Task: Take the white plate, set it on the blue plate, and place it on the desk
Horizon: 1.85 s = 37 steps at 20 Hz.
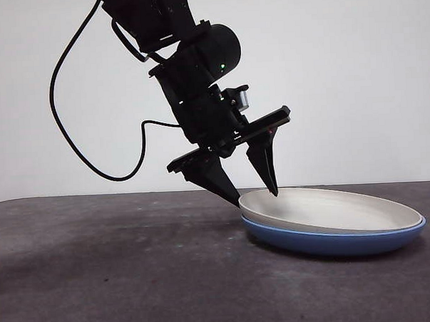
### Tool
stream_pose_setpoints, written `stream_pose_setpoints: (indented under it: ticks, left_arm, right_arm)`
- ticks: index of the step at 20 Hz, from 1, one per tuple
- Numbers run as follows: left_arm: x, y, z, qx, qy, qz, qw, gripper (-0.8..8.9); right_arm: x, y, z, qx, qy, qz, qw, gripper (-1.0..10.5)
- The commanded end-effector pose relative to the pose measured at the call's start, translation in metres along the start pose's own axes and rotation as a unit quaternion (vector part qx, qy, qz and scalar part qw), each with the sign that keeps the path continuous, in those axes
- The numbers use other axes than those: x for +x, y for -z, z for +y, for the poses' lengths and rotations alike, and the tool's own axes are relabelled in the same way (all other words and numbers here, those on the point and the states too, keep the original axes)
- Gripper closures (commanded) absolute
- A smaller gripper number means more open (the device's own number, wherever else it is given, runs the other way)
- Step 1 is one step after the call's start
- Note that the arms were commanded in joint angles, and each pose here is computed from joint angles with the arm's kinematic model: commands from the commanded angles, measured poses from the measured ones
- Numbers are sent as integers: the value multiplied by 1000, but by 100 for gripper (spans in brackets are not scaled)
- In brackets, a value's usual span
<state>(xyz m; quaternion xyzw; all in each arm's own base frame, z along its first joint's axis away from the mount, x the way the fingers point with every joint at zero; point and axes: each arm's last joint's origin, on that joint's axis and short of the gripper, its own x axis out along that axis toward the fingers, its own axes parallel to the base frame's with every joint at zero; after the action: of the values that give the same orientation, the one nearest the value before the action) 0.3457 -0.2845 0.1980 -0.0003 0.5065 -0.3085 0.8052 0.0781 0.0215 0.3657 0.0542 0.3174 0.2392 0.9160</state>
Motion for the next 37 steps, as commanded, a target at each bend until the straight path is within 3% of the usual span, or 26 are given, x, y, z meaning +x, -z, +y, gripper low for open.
stream_pose_setpoints:
  ticks: [1,6,8,14,21,24,27,37]
  left_arm:
    - [-22,-12,-10,16,10,-32,999,523]
    - [-89,-20,-16,41,12,-79,996,523]
    - [-122,-19,-17,51,10,-93,994,523]
    - [-201,0,-8,68,-11,-110,991,523]
    - [-219,60,7,67,-11,-102,992,524]
    - [-223,97,8,77,55,-97,991,525]
    - [-225,125,7,105,142,-86,980,525]
    - [-230,132,5,112,161,-91,976,533]
  right_arm:
    - [-3,-3,2,1,1,-5,1000,507]
    - [-3,-3,1,1,2,-4,1000,507]
    - [-3,-3,0,2,22,-3,1000,507]
    - [-1,-3,-2,6,38,7,999,507]
    - [4,-5,-4,9,38,16,999,507]
    - [7,-6,-5,12,36,22,999,507]
    - [11,-7,-6,19,37,36,999,507]
    - [23,-9,-11,49,44,67,996,508]
